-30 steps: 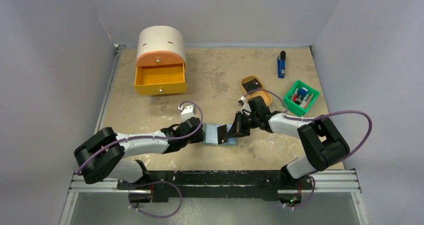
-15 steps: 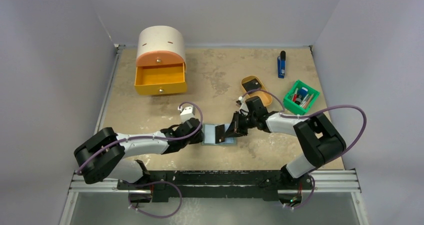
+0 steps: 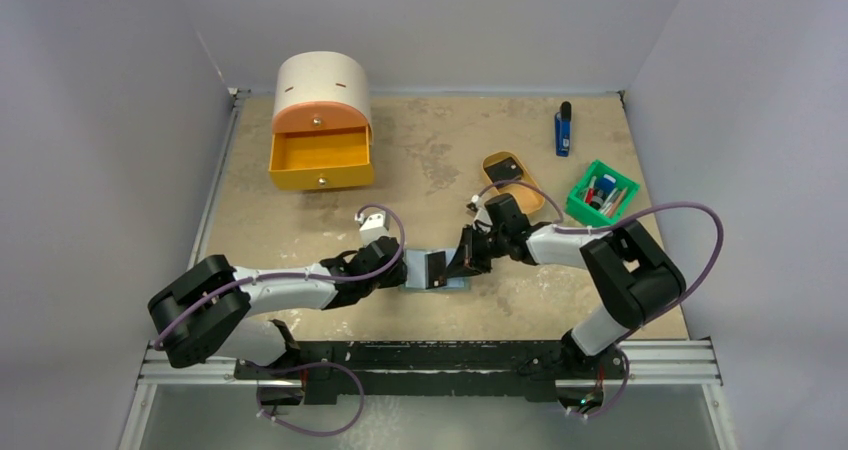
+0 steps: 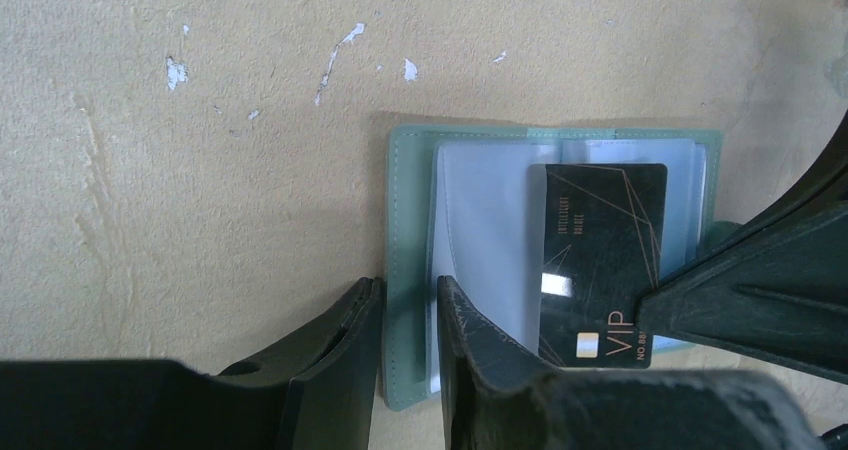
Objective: Put the credit cards into the card holder
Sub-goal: Insert the credit card into the card holder.
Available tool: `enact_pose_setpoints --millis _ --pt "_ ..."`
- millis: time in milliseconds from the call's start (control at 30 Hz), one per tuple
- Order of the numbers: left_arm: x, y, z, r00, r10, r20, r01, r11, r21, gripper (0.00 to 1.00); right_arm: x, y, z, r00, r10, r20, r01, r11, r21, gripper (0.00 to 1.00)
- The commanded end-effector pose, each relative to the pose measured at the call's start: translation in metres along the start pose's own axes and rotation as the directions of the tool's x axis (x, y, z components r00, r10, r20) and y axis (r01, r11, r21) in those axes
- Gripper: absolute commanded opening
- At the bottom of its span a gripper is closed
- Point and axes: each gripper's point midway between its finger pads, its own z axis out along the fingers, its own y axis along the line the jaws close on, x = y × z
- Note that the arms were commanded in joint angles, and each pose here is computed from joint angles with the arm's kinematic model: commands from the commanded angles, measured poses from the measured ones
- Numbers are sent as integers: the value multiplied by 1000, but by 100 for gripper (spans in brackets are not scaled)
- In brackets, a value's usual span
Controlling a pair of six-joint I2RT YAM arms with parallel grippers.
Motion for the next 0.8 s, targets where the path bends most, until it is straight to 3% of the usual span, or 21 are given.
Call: enact_pose_setpoints --millis 0,267,467,767 --pt "5 7 3 1000 -5 -4 5 1000 -13 26 -6 14 6 1000 -18 8 18 999 -30 0" --pt "6 12 2 1000 0 -2 0 1000 -27 24 -14 23 8 997 18 73 -11 996 -86 0" --pt "4 18 0 1000 17 8 -16 999 -47 24 -10 19 16 999 24 40 -21 997 -70 0" --pt "11 27 2 1000 25 -7 -25 997 -68 20 -16 13 20 995 51 83 -49 998 -37 0"
